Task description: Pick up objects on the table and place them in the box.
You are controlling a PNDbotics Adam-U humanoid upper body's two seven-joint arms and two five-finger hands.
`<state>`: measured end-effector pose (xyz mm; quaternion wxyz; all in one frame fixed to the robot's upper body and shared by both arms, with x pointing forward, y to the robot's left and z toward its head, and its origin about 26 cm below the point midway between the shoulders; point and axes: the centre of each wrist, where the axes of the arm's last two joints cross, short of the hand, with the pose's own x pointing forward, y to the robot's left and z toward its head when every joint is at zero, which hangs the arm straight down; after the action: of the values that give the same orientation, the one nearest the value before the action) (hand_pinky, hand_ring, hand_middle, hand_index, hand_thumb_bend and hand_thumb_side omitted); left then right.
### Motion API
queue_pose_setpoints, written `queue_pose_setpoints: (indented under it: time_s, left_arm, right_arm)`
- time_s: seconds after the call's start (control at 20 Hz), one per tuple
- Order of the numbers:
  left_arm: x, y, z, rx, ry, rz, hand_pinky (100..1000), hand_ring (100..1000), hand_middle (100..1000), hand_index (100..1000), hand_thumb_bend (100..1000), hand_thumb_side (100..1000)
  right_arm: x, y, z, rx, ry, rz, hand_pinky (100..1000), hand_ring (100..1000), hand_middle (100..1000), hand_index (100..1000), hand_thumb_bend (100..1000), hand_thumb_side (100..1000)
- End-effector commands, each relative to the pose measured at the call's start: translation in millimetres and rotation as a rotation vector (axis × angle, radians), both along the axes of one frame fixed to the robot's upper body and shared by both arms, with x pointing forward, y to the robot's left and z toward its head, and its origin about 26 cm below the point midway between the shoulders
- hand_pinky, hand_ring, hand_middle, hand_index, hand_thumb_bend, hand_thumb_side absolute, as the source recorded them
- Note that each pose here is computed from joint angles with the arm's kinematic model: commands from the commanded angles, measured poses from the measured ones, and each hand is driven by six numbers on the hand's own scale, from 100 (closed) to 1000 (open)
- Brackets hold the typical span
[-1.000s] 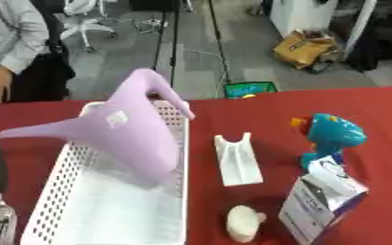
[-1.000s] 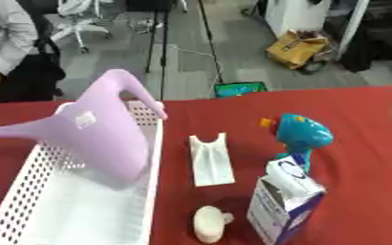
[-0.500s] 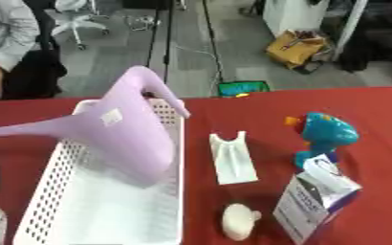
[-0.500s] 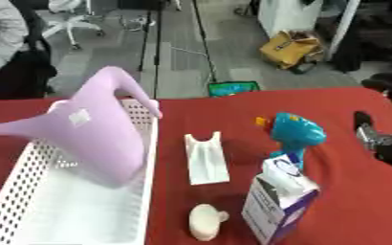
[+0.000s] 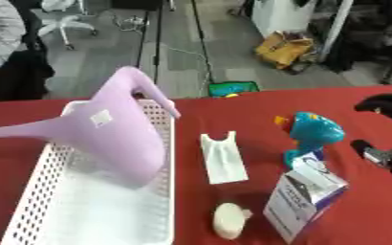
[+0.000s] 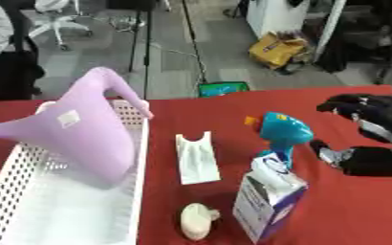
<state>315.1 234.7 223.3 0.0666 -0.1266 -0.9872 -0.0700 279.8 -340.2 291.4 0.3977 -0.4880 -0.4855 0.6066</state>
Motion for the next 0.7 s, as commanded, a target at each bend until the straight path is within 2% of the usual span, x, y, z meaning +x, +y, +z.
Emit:
queue_pose_setpoints:
  time_s: [0.05, 0.15, 0.2, 0.25, 0.3, 0.45, 0.5, 0.55, 0.6, 0.7]
  left_arm:
    - [-3.6, 0, 7.0, 0.027, -0.031, -0.005, 851, 886, 846, 847, 100, 893]
    - [-3.6, 0, 6.9, 0.030, -0.030, -0.007, 850, 885, 845, 845, 100, 891]
    - [-3.6, 0, 6.9, 0.032, -0.031, -0.007, 849, 884, 844, 843, 100, 888]
    - [-3.6, 0, 7.0, 0.034, -0.032, -0.007, 849, 884, 844, 843, 100, 888]
    - [-3.6, 0, 7.0, 0.035, -0.034, -0.008, 849, 883, 843, 841, 100, 888]
    - [-3.6, 0, 6.6, 0.037, -0.033, -0.009, 849, 883, 842, 837, 100, 886]
    - [-3.6, 0, 6.5, 0.037, -0.033, -0.009, 849, 882, 840, 834, 100, 885]
    - [-3.6, 0, 6.3, 0.038, -0.032, -0.010, 849, 882, 840, 834, 100, 885]
    - [-3.7, -1, 6.2, 0.039, -0.032, -0.011, 848, 879, 835, 820, 100, 879]
    - [-3.7, -1, 5.8, 0.044, -0.031, -0.014, 847, 878, 833, 815, 100, 878]
  right_arm:
    - [-2.9, 4, 11.5, -0.030, 0.012, 0.010, 934, 971, 934, 1000, 367, 831]
    - [-2.3, 6, 11.4, -0.018, 0.011, 0.014, 936, 972, 943, 1000, 386, 845]
    - [-2.1, 6, 11.7, -0.009, 0.001, 0.012, 945, 970, 925, 1000, 417, 959]
    - [-1.9, 7, 12.8, 0.014, -0.022, -0.002, 945, 970, 925, 1000, 417, 959]
    - [-1.7, 8, 12.3, 0.038, -0.038, -0.015, 945, 969, 922, 1000, 453, 948]
    - [-0.7, 11, 11.0, 0.122, -0.092, -0.073, 933, 964, 912, 1000, 427, 985]
    - [-0.4, 12, 10.7, 0.144, -0.109, -0.082, 917, 955, 897, 1000, 238, 1000]
    - [0.0, 14, 12.1, 0.178, -0.144, -0.094, 917, 955, 897, 1000, 238, 1000]
    - [0.3, 15, 11.5, 0.205, -0.166, -0.102, 898, 938, 888, 1000, 295, 1000]
    - [1.1, 17, 7.8, 0.233, -0.178, -0.110, 896, 938, 887, 1000, 315, 1000]
